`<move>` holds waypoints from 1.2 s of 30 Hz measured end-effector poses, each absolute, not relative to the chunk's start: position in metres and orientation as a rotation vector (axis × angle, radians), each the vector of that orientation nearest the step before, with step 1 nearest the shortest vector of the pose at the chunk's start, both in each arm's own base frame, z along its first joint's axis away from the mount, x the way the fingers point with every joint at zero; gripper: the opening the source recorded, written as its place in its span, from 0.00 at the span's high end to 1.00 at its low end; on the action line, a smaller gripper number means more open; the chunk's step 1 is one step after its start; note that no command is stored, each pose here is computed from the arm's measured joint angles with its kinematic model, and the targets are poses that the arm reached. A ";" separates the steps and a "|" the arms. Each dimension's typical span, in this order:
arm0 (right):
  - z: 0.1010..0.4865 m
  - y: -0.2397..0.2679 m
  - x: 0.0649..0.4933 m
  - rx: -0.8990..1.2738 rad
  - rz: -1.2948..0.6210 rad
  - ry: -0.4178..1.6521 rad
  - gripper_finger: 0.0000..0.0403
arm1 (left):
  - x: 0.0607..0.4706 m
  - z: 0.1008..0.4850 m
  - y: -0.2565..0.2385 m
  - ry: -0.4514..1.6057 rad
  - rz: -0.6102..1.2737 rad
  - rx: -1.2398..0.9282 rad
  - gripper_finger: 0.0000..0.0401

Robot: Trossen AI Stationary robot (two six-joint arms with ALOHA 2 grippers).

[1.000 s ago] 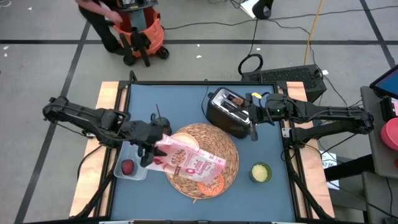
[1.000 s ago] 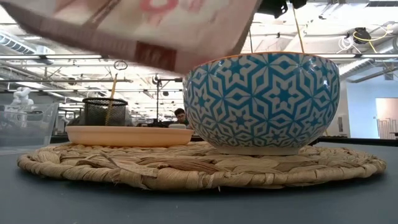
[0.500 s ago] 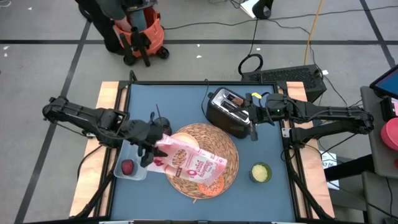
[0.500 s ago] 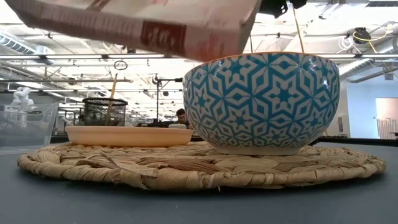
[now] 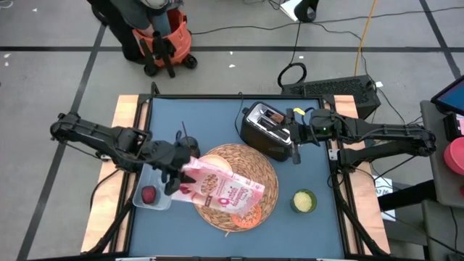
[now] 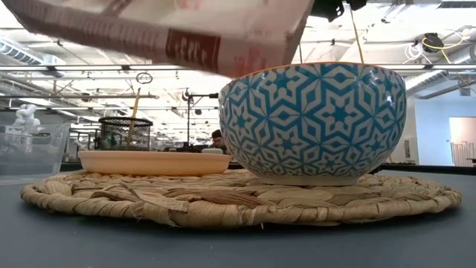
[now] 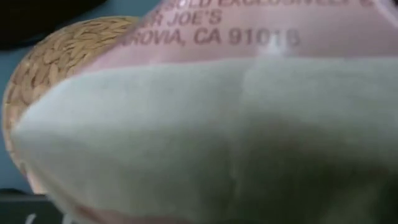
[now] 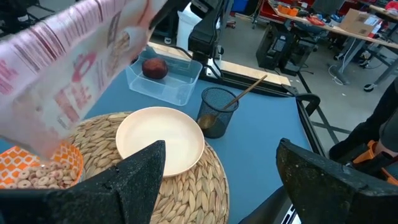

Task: Arrange a breakfast setting
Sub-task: Pour the cereal into the orange bowl

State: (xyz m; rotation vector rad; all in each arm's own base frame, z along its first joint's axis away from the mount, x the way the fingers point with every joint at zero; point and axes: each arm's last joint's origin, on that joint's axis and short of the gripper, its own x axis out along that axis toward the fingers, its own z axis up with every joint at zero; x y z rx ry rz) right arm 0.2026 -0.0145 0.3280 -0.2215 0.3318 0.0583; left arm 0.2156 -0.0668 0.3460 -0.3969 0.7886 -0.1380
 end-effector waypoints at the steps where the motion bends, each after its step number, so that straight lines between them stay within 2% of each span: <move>1: 0.328 -0.014 0.203 -0.222 0.059 0.332 0.27 | 0.215 0.348 -0.066 0.777 -0.138 -0.405 0.59; 5: 0.328 -0.014 0.203 -0.221 0.059 0.332 0.27 | 0.212 0.355 -0.065 0.714 -0.153 -0.403 0.59; 12: 0.328 -0.014 0.203 -0.221 0.059 0.332 0.27 | 0.213 0.346 -0.068 0.796 -0.125 -0.396 0.59; 36: 0.328 -0.014 0.203 -0.221 0.059 0.332 0.27 | 0.211 0.349 -0.067 0.769 -0.111 -0.400 0.59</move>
